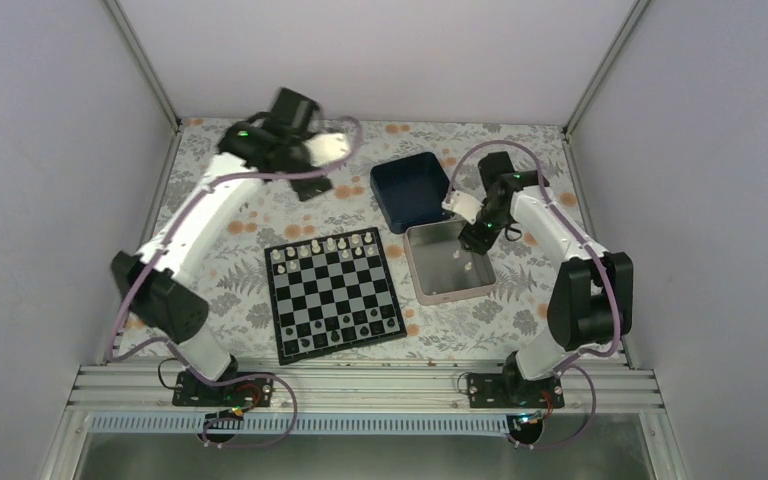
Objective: Set up the chess pieces on the board
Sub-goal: Pick up the chess piece from the storage box.
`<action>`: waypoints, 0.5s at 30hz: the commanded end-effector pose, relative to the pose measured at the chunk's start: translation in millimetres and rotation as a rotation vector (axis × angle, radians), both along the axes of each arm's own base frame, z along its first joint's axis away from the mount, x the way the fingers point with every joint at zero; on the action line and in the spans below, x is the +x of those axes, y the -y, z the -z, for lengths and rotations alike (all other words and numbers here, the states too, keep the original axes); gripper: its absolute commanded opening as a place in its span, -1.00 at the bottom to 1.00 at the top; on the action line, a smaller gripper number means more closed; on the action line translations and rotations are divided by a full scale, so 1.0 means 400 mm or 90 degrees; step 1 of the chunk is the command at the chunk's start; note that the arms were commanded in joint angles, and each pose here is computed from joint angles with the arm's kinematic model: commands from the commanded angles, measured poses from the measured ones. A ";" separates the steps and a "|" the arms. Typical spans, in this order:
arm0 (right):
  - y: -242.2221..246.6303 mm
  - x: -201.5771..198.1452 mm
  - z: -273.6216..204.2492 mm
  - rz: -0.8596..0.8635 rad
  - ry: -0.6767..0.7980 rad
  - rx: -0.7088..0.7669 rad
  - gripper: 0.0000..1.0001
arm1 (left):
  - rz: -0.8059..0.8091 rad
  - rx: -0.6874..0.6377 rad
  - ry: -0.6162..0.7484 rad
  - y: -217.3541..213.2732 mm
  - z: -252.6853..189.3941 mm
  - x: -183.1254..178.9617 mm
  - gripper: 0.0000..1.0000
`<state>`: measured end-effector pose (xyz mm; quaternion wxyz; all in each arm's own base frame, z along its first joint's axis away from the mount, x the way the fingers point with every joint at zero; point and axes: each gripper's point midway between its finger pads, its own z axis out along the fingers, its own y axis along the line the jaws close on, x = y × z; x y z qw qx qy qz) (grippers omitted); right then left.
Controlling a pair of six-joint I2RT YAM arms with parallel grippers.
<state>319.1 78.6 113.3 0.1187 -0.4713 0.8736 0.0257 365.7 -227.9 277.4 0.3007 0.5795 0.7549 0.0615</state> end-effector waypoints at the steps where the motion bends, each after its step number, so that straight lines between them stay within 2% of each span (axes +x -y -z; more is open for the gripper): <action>1: -0.022 -0.003 0.039 0.004 -0.023 -0.009 0.19 | -0.141 -0.102 0.139 -0.205 -0.089 0.116 1.00; 4: -0.036 0.013 0.071 0.009 -0.031 -0.012 0.10 | -0.234 -0.150 0.188 -0.355 -0.095 0.173 1.00; 7: -0.042 0.023 0.109 0.012 -0.043 -0.025 0.03 | -0.296 -0.189 0.171 -0.448 -0.077 0.200 1.00; 15: -0.071 0.019 0.187 0.004 -0.081 -0.030 -0.18 | -0.327 -0.229 0.148 -0.483 -0.063 0.204 1.00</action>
